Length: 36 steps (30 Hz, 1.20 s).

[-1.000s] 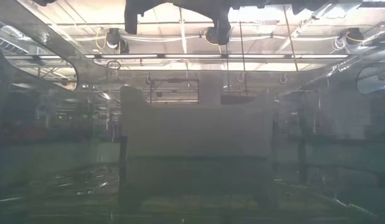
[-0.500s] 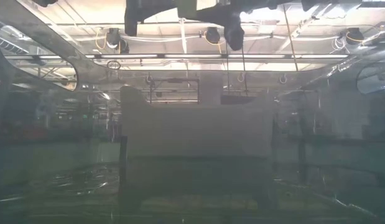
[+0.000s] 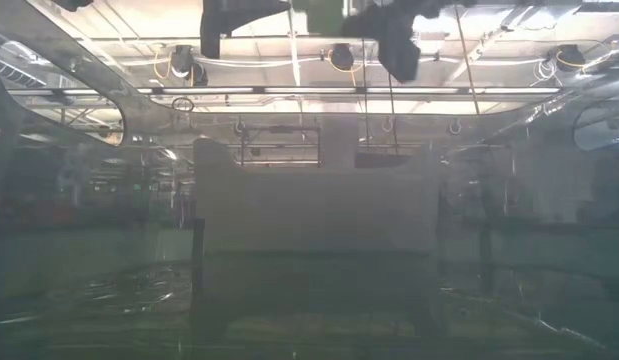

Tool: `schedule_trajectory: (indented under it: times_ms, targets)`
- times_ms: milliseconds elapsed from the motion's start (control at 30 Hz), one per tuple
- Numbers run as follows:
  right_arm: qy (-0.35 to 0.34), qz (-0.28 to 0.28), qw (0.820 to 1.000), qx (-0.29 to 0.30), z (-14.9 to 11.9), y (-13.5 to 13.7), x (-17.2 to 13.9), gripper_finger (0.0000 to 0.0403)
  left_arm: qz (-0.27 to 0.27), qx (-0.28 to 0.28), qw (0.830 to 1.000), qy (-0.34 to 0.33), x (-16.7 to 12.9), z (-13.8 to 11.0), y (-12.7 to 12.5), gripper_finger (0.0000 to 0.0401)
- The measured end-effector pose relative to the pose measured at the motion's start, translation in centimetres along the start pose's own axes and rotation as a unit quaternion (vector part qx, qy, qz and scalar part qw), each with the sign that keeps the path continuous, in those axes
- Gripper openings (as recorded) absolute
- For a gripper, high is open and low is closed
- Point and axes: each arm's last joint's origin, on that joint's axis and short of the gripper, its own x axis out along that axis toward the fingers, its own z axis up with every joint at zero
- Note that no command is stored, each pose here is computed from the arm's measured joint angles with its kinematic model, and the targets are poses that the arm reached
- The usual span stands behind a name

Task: Sort & place blocks by color
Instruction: Put the bottom green block into the white bin

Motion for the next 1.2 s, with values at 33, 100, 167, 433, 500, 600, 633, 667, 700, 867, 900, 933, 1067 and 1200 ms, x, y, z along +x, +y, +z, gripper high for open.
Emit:
schedule_trajectory:
  times_ms: [33, 100, 167, 433, 500, 600, 633, 667, 700, 867, 900, 933, 1067, 1200]
  targets:
    - [0.006, -0.009, 1.000, 0.003, -0.2, -0.1, 0.0, 0.0115, 0.001, 0.000, 1.000, -0.001, 0.0, 0.1, 0.1, 0.0280]
    - [0.016, -0.029, 0.999, 0.010, -0.7, -0.2, 0.1, 0.0115, 0.002, -0.002, 1.000, -0.004, 0.1, 0.1, 0.1, 0.0278]
    - [0.031, -0.042, 0.999, 0.013, -1.2, -0.5, 0.3, 0.0115, 0.002, -0.009, 1.000, -0.005, 0.1, 0.2, 0.1, 0.0276]
    - [0.056, -0.084, 0.995, 0.015, -3.0, -1.6, 2.2, 0.0120, -0.001, -0.035, 0.999, -0.007, 0.1, 0.2, 0.1, 0.0274]
    - [0.049, -0.102, 0.993, 0.020, -3.3, -1.9, 2.6, 0.0121, -0.001, -0.042, 0.999, -0.007, 0.1, 0.2, 0.0, 0.0274]
    - [0.050, -0.111, 0.992, 0.019, -3.6, -2.2, 3.0, 0.0122, -0.004, -0.051, 0.999, -0.005, 0.0, 0.1, -0.1, 0.0275]
    - [0.054, -0.115, 0.992, 0.018, -3.7, -2.3, 3.1, 0.0122, -0.004, -0.052, 0.999, -0.005, 0.0, 0.1, -0.1, 0.0275]
    - [0.057, -0.118, 0.991, 0.017, -3.9, -2.5, 3.3, 0.0123, -0.004, -0.053, 0.999, -0.004, 0.0, 0.1, -0.1, 0.0275]
    - [0.059, -0.119, 0.991, 0.017, -4.0, -2.5, 3.4, 0.0123, -0.005, -0.053, 0.999, -0.004, -0.1, 0.1, -0.1, 0.0274]
    - [0.071, -0.126, 0.989, 0.015, -4.6, -2.9, 3.9, 0.0131, -0.006, -0.054, 0.999, -0.003, -0.1, 0.0, -0.2, 0.0276]
    - [0.072, -0.127, 0.989, 0.018, -4.7, -3.0, 3.9, 0.0137, -0.006, -0.054, 0.999, -0.003, -0.1, 0.0, -0.2, 0.0275]
    - [0.073, -0.129, 0.989, 0.023, -4.8, -3.0, 4.0, 0.0145, -0.006, -0.054, 0.999, -0.003, -0.1, 0.0, -0.2, 0.0274]
    - [0.073, -0.130, 0.988, 0.035, -4.9, -3.1, 4.1, 0.0185, -0.006, -0.052, 0.999, -0.003, -0.1, 0.0, -0.2, 0.0276]
    - [0.072, -0.130, 0.988, 0.039, -4.9, -3.1, 4.1, 0.0225, -0.006, -0.050, 0.999, -0.003, -0.1, 0.0, -0.2, 0.0278]
